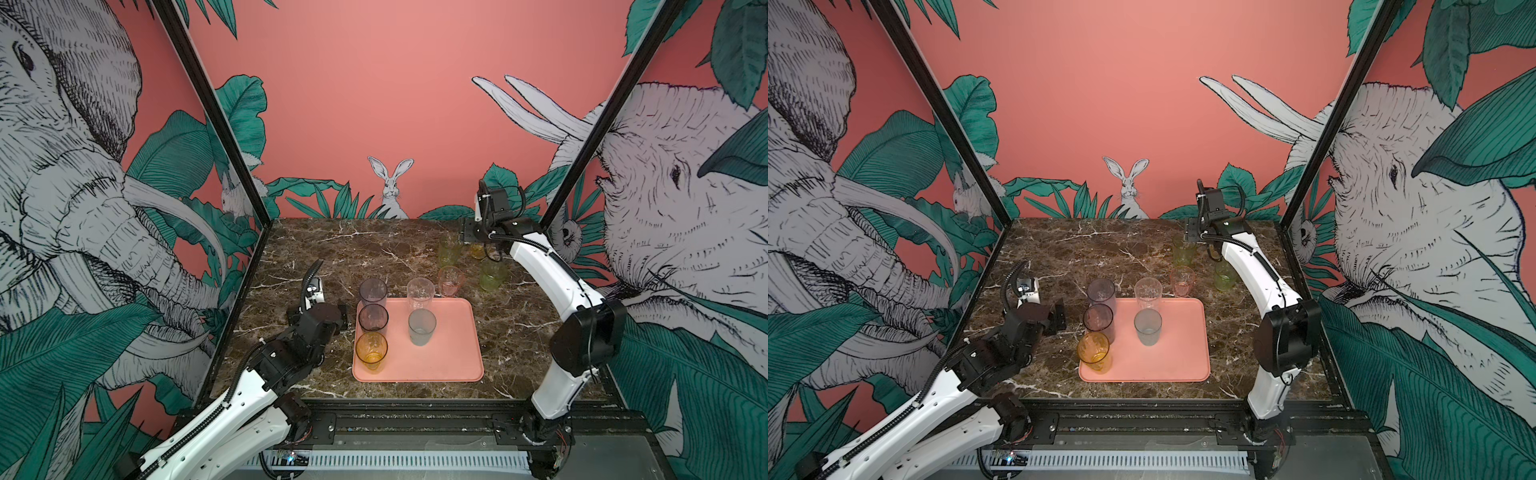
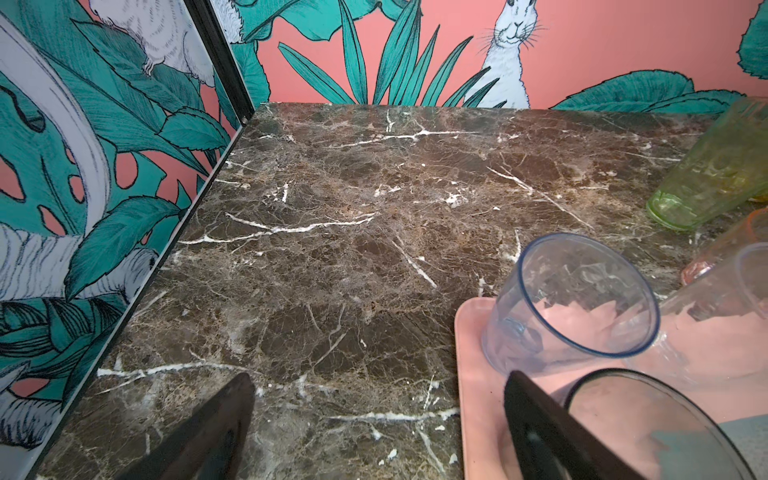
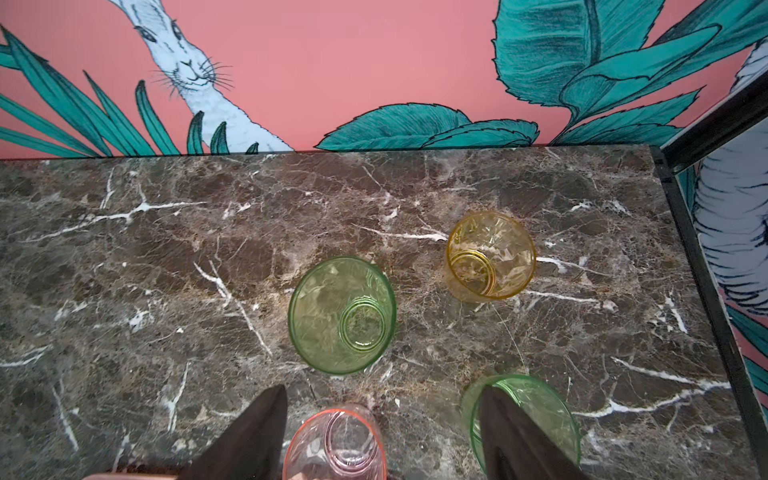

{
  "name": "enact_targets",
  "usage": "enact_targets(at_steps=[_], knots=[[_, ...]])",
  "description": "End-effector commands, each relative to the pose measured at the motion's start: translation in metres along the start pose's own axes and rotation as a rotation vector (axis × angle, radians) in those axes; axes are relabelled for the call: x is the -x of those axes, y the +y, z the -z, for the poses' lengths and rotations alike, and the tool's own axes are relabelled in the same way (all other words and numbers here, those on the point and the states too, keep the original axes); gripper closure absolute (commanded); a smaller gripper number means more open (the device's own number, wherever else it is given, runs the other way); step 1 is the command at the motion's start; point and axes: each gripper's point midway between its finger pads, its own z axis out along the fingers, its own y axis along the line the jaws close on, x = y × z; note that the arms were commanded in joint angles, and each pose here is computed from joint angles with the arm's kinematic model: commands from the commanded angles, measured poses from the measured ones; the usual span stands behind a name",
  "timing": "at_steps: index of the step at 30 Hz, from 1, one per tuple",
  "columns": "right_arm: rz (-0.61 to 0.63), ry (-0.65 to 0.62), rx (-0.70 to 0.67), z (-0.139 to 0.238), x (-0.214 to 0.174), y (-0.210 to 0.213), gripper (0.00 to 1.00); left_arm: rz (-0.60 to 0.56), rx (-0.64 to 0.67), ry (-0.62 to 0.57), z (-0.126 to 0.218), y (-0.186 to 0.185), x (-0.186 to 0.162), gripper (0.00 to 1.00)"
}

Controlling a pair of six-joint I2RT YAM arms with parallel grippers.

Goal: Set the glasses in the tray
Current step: 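Open the right gripper and move it over the green cups beyond the tray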

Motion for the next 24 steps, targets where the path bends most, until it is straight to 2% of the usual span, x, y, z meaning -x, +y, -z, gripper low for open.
enact_targets(at_steps=[1,24], knots=[[-0.041,0.013,0.021,-0.005,0.006,-0.001,0.25,0.018,0.025,-0.019,0.005,0.009,0.007,0.05],[-0.092,0.195,0.026,-0.072,-0.030,-0.005,0.24,0.005,0.034,-0.012,0.010,0.015,0.005,0.05]])
